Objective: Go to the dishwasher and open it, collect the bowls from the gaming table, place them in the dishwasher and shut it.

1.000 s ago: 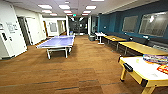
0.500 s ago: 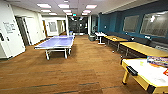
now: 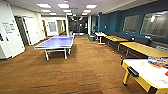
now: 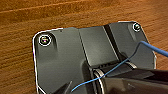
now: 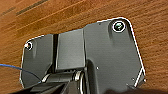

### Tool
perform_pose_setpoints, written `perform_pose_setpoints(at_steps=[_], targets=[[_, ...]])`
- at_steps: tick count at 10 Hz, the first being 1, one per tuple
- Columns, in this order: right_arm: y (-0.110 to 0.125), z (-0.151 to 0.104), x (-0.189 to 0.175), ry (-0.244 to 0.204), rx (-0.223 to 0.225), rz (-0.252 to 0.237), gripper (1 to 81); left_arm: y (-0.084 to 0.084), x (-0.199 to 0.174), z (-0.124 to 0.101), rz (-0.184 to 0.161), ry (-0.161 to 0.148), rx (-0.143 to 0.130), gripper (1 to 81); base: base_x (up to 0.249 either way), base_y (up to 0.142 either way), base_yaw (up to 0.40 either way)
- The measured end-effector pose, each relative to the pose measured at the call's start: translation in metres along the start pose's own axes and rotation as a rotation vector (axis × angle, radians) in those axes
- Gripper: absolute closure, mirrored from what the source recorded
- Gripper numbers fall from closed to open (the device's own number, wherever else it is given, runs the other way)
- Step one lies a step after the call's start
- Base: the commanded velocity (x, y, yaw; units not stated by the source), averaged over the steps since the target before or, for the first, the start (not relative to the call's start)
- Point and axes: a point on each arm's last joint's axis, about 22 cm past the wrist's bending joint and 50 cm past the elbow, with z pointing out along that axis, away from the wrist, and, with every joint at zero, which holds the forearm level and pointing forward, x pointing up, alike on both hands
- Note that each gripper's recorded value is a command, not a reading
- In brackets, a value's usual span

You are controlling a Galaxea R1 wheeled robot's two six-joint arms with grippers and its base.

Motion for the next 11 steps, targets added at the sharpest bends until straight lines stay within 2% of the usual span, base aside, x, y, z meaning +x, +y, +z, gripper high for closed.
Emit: perform_pose_setpoints(at_steps=[2,9,11], targets=[[0.0007,-0.0012,-0.0103,-0.015,-0.001,0.002,1.0,0.0009,-0.0081,-0.0007,-0.002,-0.010,0.000,1.0,0.000,0.000,0.000],[0.0006,-0.0010,-0.0084,-0.010,0.000,0.001,1.0,0.0004,-0.0057,-0.0007,-0.001,-0.005,0.000,1.0,0.000,0.000,0.000],[0.0006,-0.0010,-0.0084,-0.010,0.000,0.001,1.0,0.0004,-0.0057,-0.0007,0.000,-0.005,0.000,1.0,0.000,0.000,-0.258]])
